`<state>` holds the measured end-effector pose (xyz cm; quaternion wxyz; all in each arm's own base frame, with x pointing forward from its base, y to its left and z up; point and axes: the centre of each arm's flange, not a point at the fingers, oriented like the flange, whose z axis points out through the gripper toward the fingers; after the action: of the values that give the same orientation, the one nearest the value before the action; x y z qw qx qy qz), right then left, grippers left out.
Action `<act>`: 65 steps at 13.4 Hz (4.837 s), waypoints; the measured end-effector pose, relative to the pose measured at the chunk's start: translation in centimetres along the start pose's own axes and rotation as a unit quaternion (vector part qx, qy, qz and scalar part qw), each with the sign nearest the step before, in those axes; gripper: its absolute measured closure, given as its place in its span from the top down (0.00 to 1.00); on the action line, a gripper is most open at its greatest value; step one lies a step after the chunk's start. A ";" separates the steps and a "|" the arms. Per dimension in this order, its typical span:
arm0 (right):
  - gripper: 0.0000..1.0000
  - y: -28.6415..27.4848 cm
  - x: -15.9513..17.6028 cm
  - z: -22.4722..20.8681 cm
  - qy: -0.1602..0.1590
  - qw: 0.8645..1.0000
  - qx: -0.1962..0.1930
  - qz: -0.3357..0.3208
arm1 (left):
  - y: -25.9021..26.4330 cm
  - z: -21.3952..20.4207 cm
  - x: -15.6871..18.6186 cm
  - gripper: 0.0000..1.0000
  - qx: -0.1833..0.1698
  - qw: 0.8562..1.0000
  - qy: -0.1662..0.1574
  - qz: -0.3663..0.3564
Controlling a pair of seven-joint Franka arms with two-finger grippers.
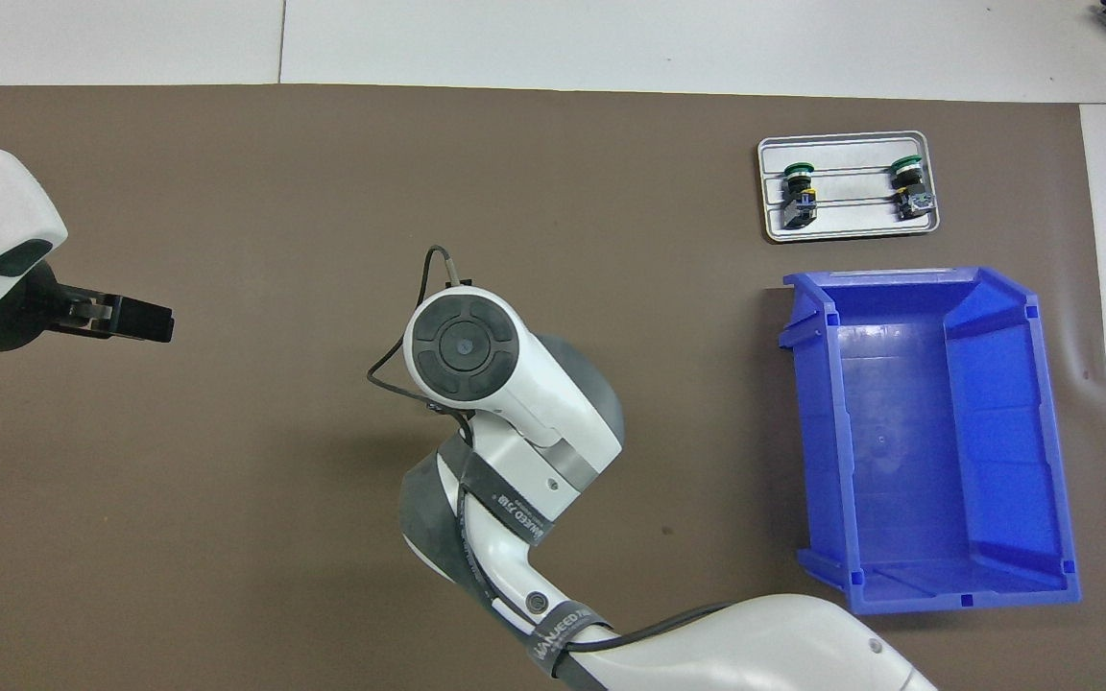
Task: Place and press button with both arms
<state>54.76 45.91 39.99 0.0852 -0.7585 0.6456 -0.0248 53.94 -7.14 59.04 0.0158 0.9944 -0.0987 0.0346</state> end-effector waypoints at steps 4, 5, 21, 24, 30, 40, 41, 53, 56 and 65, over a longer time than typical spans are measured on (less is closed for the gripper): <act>1.00 -1.9 8.8 -5.1 0.005 0.998 0.011 -0.062 | 2.4 -0.1 0.9 1.00 0.001 0.999 0.031 0.028; 1.00 -2.0 11.3 -6.2 0.010 0.996 0.009 -0.085 | 3.9 0.3 1.2 1.00 -0.001 0.998 0.032 0.053; 1.00 2.6 39.8 -26.4 0.010 0.811 -0.062 -0.582 | 30.3 17.2 1.5 0.93 0.007 0.824 -0.040 0.566; 1.00 1.7 40.0 -26.9 0.005 0.797 -0.065 -0.600 | 30.3 22.2 -0.2 0.90 0.013 0.798 -0.061 0.599; 1.00 2.1 40.1 -26.2 -0.012 0.792 -0.083 -0.605 | 29.4 26.0 -1.8 0.90 0.013 0.779 -0.065 0.624; 1.00 2.3 40.1 -25.6 -0.013 0.782 -0.095 -0.616 | 29.9 29.0 -3.8 0.88 0.013 0.775 -0.036 0.630; 1.00 2.3 40.3 -25.4 -0.016 0.784 -0.094 -0.614 | 29.9 29.5 -4.2 0.88 0.012 0.775 -0.036 0.631; 1.00 2.5 40.3 -25.5 -0.017 0.784 -0.094 -0.613 | 29.9 29.9 -4.6 0.92 0.033 0.771 -0.039 0.635; 1.00 2.5 40.3 -25.5 -0.017 0.784 -0.094 -0.613 | 29.8 30.0 -4.7 0.93 0.035 0.756 -0.044 0.652; 1.00 2.5 40.3 -25.5 -0.017 0.784 -0.094 -0.613 | 29.9 30.6 -5.4 0.85 0.061 0.725 -0.060 0.683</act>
<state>55.26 3.39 61.75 -0.0089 -0.9991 0.0419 0.0017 44.74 -36.54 28.84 -0.0786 0.6565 -0.7500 -0.0177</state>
